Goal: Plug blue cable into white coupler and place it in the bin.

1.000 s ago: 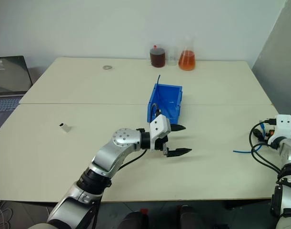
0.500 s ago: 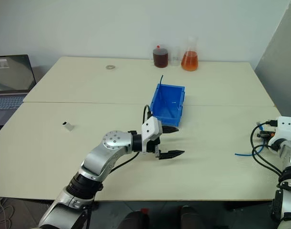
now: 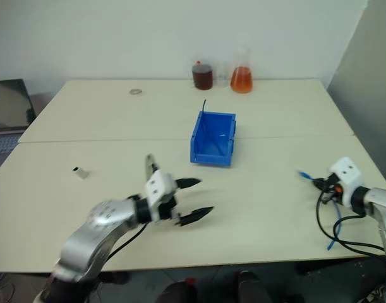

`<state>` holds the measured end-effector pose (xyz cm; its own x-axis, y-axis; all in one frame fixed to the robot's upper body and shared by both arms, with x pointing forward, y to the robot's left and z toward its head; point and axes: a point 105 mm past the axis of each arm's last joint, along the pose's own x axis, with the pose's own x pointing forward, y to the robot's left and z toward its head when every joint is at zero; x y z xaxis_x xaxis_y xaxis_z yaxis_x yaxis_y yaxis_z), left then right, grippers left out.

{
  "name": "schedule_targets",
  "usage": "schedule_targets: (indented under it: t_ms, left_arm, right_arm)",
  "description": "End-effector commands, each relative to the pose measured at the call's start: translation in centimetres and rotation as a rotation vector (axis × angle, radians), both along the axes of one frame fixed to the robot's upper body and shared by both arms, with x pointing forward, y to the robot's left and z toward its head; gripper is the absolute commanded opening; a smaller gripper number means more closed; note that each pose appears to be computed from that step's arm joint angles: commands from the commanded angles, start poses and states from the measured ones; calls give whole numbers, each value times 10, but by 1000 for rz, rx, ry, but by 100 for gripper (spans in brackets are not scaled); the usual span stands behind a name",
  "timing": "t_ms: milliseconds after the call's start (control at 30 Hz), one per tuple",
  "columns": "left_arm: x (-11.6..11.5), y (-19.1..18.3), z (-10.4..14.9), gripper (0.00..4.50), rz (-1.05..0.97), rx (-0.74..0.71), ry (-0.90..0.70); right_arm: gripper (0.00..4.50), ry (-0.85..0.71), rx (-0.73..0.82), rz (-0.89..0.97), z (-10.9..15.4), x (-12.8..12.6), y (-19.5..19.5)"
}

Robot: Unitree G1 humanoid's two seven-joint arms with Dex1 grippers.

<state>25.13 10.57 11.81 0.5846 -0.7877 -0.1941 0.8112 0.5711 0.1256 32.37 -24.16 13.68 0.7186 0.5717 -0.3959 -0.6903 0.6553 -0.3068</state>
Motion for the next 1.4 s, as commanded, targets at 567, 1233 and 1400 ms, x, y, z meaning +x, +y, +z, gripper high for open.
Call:
schedule_targets:
  t_ms: [567, 1233, 1400]
  left_arm:
    - [-94, 82, -37, 450, 940, -149, 76]
    - [-71, 94, -30, 450, 900, -156, 24]
    - [-63, 122, -21, 450, 997, -158, -14]
  right_arm:
    - [3, 47, 71, 544, -26, 40, 275]
    - [230, 103, 5, 598, -53, 27, 279]
    - [341, 145, 107, 575, -28, 20, 246]
